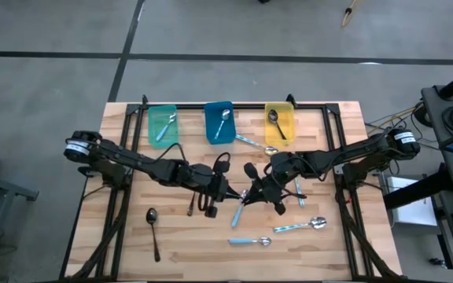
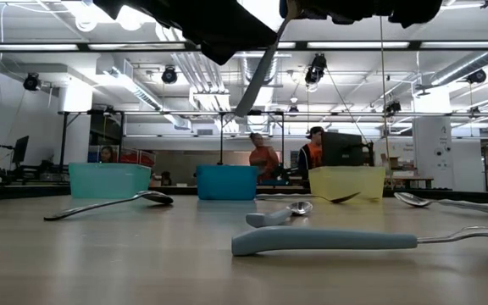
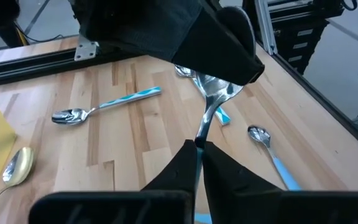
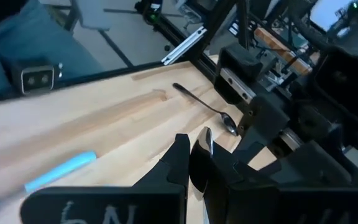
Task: Sort silverware by color (type)
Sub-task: Put the blue spoon into the green bin
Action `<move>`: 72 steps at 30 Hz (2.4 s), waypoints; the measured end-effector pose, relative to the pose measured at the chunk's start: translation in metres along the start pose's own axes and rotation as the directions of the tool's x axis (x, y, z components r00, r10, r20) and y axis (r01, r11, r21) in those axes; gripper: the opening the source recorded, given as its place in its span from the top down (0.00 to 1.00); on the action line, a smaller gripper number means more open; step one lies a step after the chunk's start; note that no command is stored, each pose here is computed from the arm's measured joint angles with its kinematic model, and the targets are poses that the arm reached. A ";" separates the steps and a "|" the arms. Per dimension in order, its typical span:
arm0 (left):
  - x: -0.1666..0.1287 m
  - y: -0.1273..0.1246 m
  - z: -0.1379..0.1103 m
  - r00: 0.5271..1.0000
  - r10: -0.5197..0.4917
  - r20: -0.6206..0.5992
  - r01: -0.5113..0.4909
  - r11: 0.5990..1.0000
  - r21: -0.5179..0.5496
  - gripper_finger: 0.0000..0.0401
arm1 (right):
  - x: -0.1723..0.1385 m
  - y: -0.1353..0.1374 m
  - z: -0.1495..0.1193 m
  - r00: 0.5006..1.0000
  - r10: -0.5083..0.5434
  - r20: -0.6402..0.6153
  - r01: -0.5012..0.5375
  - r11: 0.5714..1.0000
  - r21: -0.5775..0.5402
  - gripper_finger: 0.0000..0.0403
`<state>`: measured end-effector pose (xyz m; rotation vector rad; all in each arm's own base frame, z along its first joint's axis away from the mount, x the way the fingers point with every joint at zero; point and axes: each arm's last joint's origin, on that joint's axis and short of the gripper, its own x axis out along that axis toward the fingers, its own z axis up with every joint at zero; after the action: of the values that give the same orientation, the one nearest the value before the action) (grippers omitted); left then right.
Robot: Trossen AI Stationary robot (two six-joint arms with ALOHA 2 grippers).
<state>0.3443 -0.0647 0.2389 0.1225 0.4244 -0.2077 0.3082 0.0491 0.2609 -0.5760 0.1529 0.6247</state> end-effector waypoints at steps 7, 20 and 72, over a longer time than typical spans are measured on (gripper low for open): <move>-0.001 0.000 0.001 1.000 0.001 0.008 -0.002 1.000 0.007 0.99 | -0.001 -0.002 0.000 1.000 -0.020 -0.001 0.020 0.999 0.030 0.92; -0.001 0.000 0.002 1.000 0.000 0.008 0.000 1.000 0.009 1.00 | -0.001 -0.003 -0.004 0.996 -0.061 -0.071 0.064 0.997 0.042 0.85; -0.017 -0.014 -0.007 0.981 0.100 -0.166 -0.136 0.966 -0.221 1.00 | 0.034 0.104 -0.024 0.753 0.272 -0.599 0.305 0.662 0.684 0.64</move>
<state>0.3232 -0.0740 0.2383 -0.0657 0.5899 -0.0298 0.2750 0.1224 0.1821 0.0655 1.0570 0.2467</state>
